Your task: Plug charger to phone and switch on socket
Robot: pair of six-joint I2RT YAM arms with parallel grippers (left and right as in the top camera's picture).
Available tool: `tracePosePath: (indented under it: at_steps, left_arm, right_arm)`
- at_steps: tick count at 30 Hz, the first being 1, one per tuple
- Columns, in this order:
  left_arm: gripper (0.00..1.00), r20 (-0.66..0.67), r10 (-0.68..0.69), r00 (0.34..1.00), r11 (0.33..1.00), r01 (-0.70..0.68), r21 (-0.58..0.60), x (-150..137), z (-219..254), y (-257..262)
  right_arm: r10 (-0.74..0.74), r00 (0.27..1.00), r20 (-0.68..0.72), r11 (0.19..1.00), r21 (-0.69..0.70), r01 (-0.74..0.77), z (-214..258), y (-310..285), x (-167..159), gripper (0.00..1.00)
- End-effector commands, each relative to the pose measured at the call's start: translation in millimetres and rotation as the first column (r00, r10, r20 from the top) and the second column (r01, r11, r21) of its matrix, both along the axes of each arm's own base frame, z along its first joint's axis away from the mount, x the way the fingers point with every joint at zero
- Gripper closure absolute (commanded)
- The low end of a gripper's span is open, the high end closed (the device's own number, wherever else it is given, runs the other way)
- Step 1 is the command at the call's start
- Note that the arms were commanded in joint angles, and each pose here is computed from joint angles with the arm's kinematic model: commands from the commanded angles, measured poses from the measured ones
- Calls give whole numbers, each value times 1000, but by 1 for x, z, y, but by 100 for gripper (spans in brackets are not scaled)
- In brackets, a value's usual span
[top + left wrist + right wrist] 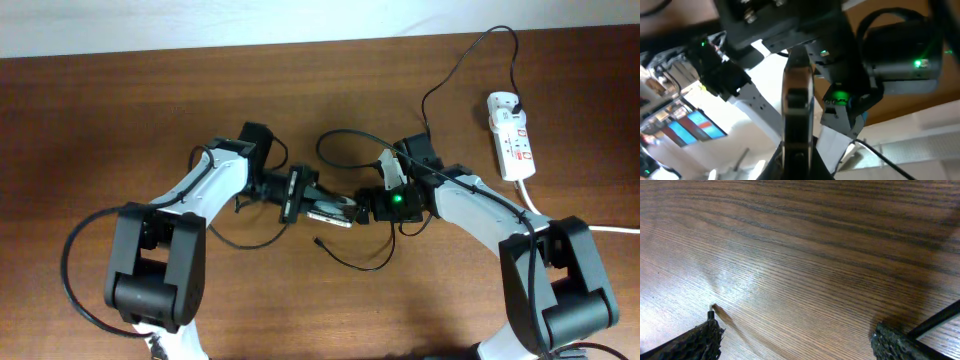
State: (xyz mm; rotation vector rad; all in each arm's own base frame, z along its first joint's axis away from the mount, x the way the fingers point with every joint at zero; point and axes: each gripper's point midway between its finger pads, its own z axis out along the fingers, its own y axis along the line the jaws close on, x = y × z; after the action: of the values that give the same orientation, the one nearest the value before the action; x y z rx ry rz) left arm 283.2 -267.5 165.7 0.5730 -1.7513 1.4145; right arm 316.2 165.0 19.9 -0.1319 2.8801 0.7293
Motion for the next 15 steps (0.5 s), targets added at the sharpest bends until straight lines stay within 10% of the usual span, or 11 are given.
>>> tracePosePath:
  at_steps: [1,8,15]
  left_arm:
    - [100,129,30,991,997,-20,-78,18,9,5]
    - [100,572,171,802,980,-79,-183,57,6,47]
    - [100,759,-87,646,876,-312,367,114,-89,129]
  right_arm:
    - [-1,1000,-21,999,-40,0,-13,-7,-5,1]
    - [-8,1000,9,998,-56,9,-13,-9,2,1]
    - [-8,1000,24,999,-52,9,-12,-8,5,1]
